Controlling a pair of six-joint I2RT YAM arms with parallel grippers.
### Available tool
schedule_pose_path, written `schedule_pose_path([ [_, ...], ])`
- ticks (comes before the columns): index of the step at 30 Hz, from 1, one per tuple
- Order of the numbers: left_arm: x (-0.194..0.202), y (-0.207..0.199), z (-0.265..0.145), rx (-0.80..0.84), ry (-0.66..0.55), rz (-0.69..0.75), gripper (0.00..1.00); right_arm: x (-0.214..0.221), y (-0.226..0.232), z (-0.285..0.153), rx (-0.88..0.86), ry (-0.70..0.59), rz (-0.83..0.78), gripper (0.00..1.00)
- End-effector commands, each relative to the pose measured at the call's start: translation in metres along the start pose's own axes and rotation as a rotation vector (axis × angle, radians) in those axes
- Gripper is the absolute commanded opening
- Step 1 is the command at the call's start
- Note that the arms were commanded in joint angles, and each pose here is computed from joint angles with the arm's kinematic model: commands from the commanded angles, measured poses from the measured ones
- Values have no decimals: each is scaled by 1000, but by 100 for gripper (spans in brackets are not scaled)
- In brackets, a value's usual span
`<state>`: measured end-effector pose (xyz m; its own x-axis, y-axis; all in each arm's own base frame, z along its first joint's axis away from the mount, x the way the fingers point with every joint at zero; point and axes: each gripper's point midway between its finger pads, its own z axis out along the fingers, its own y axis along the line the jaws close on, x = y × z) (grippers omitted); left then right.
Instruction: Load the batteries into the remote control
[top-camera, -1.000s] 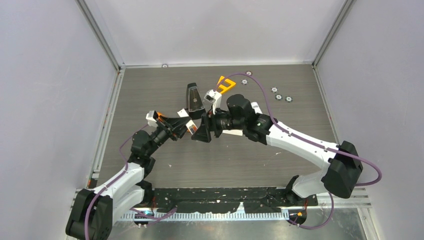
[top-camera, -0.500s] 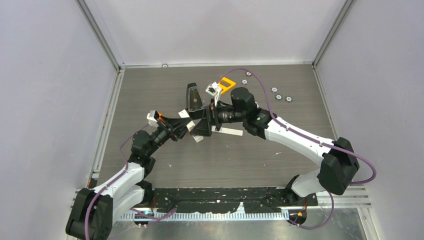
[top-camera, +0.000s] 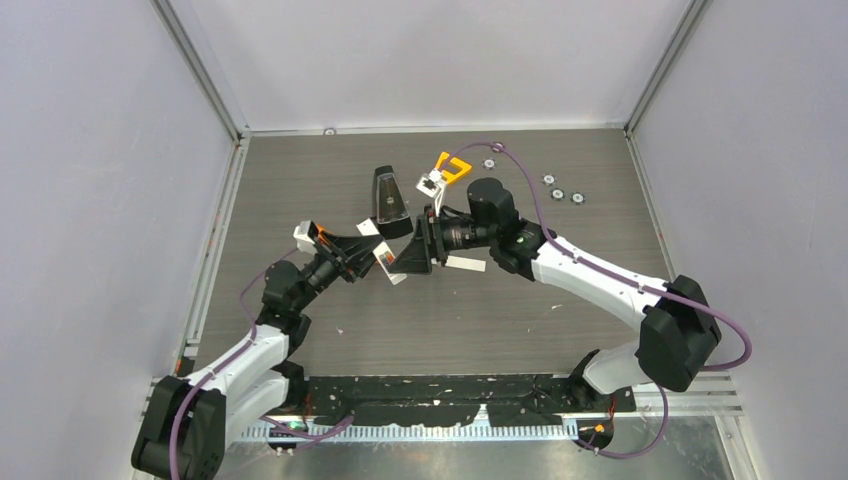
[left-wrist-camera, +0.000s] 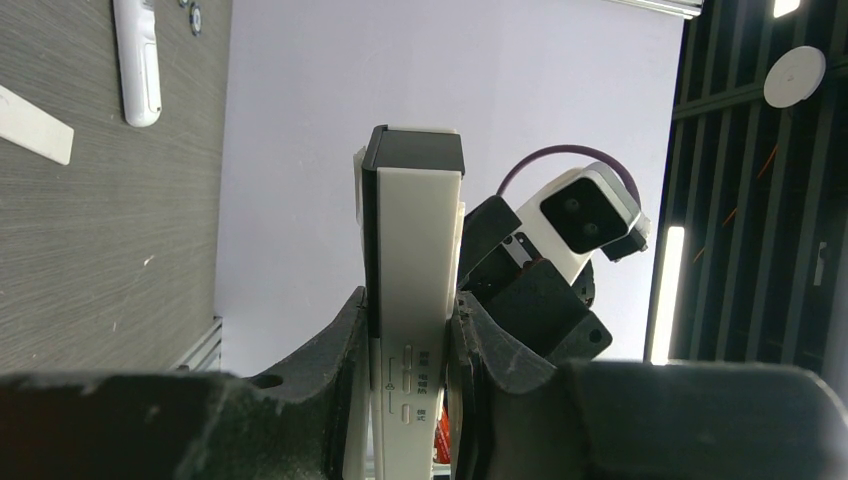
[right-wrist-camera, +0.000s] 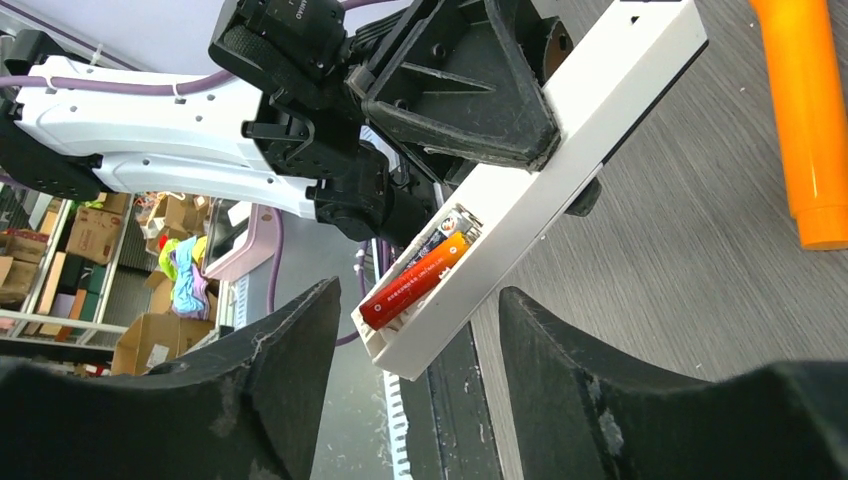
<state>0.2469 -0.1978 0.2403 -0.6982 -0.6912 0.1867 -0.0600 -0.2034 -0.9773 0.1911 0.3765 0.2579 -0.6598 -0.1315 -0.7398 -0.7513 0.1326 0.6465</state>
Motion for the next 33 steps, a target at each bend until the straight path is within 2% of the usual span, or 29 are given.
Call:
schedule_pose_path([
  [1,9,-27,1,88,41,43,0,-16,18,-5,-53,-43,-54,62],
  [7,12,-29,1,93,54,48,0,-16,14,-2,-49,-38,-42,55],
  [33,16,-32,3,93,87,58,0,-18,-10,11,26,-18,16,51],
])
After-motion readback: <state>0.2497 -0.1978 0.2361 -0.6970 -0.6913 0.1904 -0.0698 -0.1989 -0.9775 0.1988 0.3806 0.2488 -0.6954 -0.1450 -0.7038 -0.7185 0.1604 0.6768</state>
